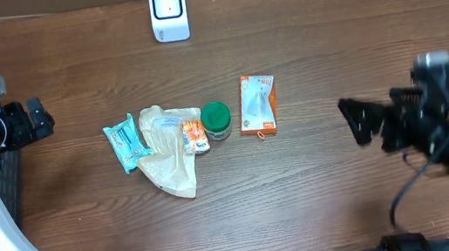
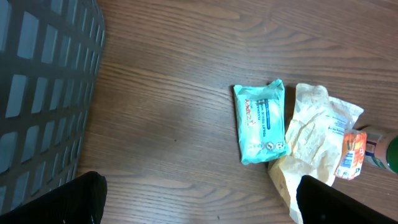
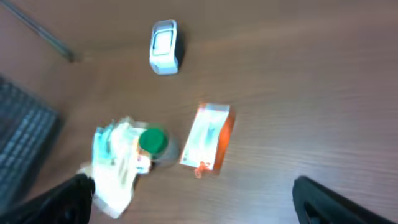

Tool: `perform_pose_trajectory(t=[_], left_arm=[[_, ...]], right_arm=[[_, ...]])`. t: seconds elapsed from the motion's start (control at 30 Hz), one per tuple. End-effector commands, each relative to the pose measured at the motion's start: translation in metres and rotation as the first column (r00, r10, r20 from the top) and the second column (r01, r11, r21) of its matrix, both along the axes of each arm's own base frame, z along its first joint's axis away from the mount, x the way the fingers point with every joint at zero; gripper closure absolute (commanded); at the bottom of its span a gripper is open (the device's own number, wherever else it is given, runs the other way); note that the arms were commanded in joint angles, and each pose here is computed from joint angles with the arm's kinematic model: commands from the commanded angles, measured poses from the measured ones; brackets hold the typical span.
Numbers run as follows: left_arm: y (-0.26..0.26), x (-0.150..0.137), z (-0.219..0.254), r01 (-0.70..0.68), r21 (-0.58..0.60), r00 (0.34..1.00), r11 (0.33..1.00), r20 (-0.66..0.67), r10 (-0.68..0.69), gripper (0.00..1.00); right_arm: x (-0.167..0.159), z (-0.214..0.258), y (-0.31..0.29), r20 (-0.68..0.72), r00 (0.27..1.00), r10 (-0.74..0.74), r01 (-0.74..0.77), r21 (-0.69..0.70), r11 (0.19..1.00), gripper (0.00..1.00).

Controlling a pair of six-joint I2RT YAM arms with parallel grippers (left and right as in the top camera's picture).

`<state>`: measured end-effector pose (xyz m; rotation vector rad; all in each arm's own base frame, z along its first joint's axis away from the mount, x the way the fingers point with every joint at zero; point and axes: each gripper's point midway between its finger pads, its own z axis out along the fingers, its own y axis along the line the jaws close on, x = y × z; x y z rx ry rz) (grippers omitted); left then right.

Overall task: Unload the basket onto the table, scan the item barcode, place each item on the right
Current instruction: 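Reach the right gripper over the orange box and grasp it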

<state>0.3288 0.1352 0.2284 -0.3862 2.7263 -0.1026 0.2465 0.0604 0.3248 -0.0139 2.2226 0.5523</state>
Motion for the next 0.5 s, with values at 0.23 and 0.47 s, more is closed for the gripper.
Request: perform_pose_trajectory(t=[0.23,0.47], left_arm=[[-0.004,0.001,0.002,0.035,0.003,0.999,0.999,0.01,-0.035,0.01],[-0.004,0.001,0.002,0.035,0.003,0.999,0.999,0.01,-0.035,0.0]], right_arm=[[0.063,-0.012,0.038,-0.334,0.92,0.206,-0.11,0.283,0.953,0.0],[0.11,-0.092,0.062,-0.532,0.845,0.052,0.002,0.1,0.995,0.23]])
